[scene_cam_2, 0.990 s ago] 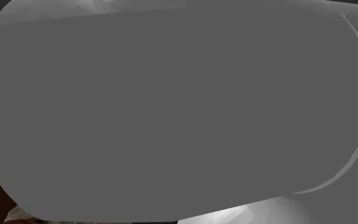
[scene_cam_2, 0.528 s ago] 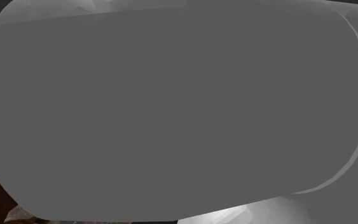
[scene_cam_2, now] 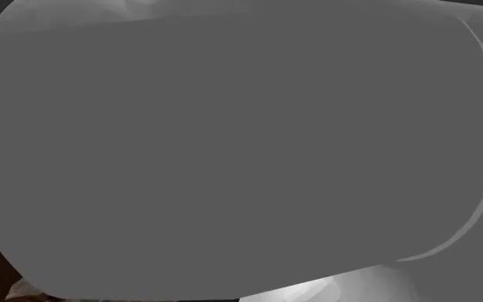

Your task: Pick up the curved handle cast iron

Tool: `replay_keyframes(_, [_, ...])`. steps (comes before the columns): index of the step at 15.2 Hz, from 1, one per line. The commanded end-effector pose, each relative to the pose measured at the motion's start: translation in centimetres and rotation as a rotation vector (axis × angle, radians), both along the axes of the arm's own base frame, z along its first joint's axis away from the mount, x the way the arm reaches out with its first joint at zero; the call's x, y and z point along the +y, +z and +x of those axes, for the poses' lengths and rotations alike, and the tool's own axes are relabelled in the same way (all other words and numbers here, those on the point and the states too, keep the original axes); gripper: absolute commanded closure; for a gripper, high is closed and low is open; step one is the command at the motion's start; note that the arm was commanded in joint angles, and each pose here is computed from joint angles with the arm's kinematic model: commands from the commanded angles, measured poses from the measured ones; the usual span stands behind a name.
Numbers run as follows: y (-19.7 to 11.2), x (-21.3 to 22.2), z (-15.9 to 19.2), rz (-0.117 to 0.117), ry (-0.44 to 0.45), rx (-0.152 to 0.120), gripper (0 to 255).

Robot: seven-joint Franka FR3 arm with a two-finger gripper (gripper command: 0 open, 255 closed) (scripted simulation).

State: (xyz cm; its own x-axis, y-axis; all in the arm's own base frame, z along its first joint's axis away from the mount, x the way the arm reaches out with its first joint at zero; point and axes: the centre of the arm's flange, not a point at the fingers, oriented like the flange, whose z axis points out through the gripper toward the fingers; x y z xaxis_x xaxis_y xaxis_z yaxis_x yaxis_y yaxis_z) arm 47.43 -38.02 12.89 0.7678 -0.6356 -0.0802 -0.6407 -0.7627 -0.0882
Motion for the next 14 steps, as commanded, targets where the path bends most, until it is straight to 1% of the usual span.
replay_keyframes(1, [1.1, 0.0, 0.0, 0.0, 0.0, -0.001, 255])
replay_keyframes(12, [6.9, 0.0, 0.0, 0.0, 0.0, -0.001, 255])
replay_keyframes(14, [7.0, 0.0, 0.0, 0.0, 0.0, -0.001, 255])
